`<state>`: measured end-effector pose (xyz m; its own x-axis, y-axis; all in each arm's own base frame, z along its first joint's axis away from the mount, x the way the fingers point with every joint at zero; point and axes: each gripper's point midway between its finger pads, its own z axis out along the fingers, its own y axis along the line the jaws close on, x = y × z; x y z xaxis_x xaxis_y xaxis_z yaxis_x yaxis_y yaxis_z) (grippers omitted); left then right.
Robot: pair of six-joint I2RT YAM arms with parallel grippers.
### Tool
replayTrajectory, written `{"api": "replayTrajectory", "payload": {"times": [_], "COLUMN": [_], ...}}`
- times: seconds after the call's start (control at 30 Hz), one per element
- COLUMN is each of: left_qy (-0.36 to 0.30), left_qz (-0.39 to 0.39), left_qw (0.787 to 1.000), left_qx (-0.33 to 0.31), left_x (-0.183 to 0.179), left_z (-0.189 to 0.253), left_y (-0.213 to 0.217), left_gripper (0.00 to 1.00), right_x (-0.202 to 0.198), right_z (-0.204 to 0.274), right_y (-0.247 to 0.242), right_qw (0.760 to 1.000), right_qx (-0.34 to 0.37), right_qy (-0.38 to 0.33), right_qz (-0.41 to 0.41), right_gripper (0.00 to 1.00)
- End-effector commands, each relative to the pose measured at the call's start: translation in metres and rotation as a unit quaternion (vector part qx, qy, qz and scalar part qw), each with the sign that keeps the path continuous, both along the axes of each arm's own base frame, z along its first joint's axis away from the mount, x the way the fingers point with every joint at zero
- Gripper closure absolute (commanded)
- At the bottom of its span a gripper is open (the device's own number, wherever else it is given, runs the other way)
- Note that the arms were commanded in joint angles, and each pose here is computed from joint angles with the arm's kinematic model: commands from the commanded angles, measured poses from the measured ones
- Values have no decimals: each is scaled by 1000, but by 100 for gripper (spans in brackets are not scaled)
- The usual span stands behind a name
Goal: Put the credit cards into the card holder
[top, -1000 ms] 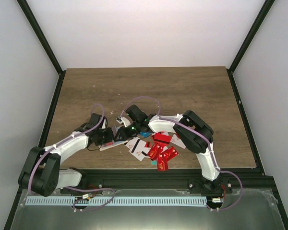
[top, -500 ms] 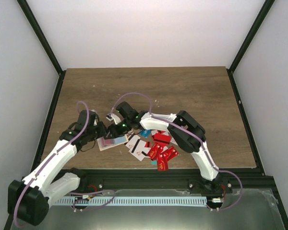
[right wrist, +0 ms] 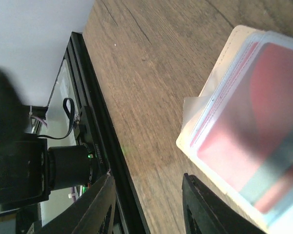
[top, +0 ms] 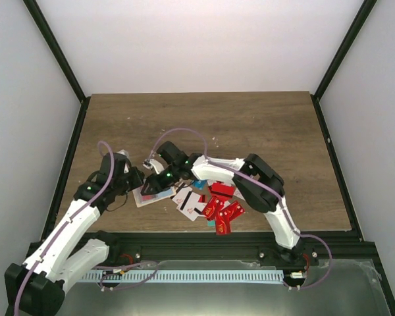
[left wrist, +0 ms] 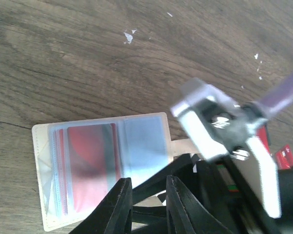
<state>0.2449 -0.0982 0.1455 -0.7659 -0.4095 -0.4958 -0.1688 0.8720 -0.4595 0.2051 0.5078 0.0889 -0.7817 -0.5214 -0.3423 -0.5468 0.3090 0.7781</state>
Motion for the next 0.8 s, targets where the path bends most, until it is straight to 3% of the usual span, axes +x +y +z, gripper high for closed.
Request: {"api": "replayTrajectory", "payload": {"times": [0.0, 0.23, 0.77], "left_qy": [-12, -34, -58], "left_qz": [-28, -86, -262], "left_qw": [999, 994, 959], "left_qx": [-20, -63, -89], "left_x": [-1, -5, -32], "left_z": [16, 25, 33], "left_y": [-11, -38, -150], "left_gripper": [78, 78, 78], "right_x": [9, 21, 14], "right_z": [46, 56, 59], "right_y": [-17, -72, -232], "right_qw": [998, 988, 932], "right_qx": [4, -54, -168], "right_qy": [-64, -103, -114], "right_qz": [-29, -106, -301], "right_gripper": [60, 59, 35]}}
